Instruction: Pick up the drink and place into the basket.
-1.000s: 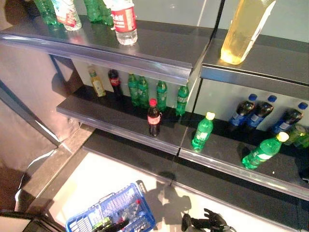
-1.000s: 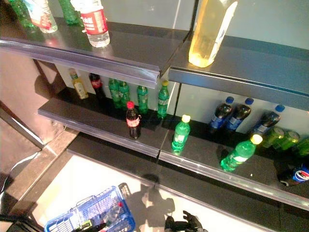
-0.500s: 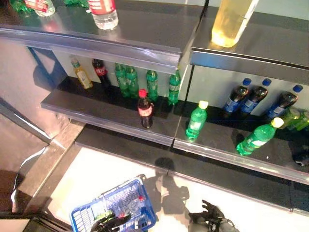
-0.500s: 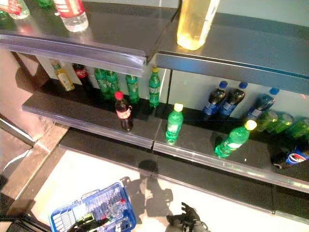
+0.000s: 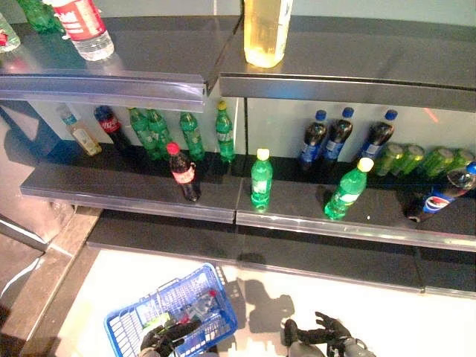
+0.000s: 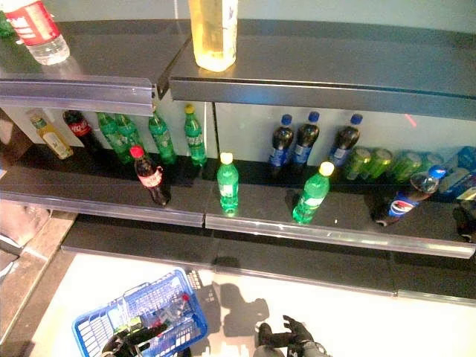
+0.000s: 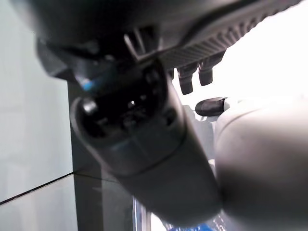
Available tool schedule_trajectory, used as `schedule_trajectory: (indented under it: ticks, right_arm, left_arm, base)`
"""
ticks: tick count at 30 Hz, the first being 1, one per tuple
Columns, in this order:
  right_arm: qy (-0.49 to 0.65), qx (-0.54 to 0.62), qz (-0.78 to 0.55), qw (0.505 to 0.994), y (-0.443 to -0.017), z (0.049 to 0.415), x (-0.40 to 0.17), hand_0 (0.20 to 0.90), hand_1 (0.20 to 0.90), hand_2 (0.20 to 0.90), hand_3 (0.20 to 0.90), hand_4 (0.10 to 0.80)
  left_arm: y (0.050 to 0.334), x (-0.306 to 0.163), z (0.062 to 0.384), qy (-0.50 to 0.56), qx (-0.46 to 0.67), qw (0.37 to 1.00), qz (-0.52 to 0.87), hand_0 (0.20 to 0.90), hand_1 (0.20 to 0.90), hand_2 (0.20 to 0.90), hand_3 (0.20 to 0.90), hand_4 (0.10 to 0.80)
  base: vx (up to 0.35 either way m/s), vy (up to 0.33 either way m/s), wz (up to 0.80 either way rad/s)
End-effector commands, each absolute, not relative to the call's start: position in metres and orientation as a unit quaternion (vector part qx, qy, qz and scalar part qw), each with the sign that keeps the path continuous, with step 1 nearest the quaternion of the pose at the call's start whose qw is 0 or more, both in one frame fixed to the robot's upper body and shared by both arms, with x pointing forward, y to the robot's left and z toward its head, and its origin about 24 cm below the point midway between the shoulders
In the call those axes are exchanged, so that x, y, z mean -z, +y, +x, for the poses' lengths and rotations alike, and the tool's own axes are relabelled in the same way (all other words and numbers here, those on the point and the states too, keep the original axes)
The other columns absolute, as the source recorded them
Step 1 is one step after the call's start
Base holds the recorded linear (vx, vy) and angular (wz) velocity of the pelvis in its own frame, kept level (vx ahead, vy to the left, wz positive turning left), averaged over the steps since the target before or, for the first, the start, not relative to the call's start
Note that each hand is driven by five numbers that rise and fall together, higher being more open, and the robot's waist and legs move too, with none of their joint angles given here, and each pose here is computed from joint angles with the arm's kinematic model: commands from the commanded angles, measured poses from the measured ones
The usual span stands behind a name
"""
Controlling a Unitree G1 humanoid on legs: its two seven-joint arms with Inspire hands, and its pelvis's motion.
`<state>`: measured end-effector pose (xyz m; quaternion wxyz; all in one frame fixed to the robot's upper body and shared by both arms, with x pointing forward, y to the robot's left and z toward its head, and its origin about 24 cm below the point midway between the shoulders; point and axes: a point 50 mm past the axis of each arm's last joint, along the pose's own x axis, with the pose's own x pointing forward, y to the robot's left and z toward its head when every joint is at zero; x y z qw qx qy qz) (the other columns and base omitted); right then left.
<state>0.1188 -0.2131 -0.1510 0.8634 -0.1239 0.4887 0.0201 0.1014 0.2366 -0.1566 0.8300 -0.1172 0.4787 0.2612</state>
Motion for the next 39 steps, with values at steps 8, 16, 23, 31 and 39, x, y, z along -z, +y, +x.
schedule_trajectory:
  ticks: [8, 16, 23, 31, 39]
  right_arm:
    - [0.239, -0.237, -0.184, 0.923, -0.170, 0.191, 0.061, 0.900, 0.900, 0.900, 0.900, 0.800]
    - [-0.050, -0.207, -0.165, 0.963, -0.172, 0.226, -0.064, 0.900, 0.900, 0.900, 0.900, 0.800]
    - [-0.216, -0.099, -0.145, 0.960, -0.184, 0.224, -0.123, 0.900, 0.900, 0.900, 0.900, 0.800]
    - [-0.288, -0.047, -0.124, 0.948, -0.182, 0.227, -0.150, 0.900, 0.900, 0.900, 0.900, 0.800]
    - [-0.273, 0.015, -0.109, 0.956, -0.176, 0.251, -0.156, 0.900, 0.900, 0.900, 0.900, 0.800]
  left_arm:
    - [0.239, 0.149, 0.108, 0.433, -0.265, 0.847, -0.160, 0.300, 0.300, 0.300, 0.200, 0.100]
    - [0.240, 0.151, 0.093, 0.441, -0.275, 0.840, -0.156, 0.300, 0.300, 0.300, 0.200, 0.100]
    - [0.233, 0.157, 0.076, 0.456, -0.292, 0.824, -0.165, 0.300, 0.300, 0.300, 0.200, 0.100]
    - [0.228, 0.159, 0.073, 0.467, -0.281, 0.822, -0.161, 0.300, 0.300, 0.300, 0.200, 0.100]
    - [0.223, 0.161, 0.074, 0.477, -0.265, 0.823, -0.156, 0.300, 0.300, 0.300, 0.200, 0.100]
  base:
    - [0.009, -0.009, 0.00]
    - [0.046, -0.020, -0.01]
    - [0.048, 0.013, -0.04]
    - [0.041, 0.011, 0.00]
    - [0.064, 0.026, 0.03]
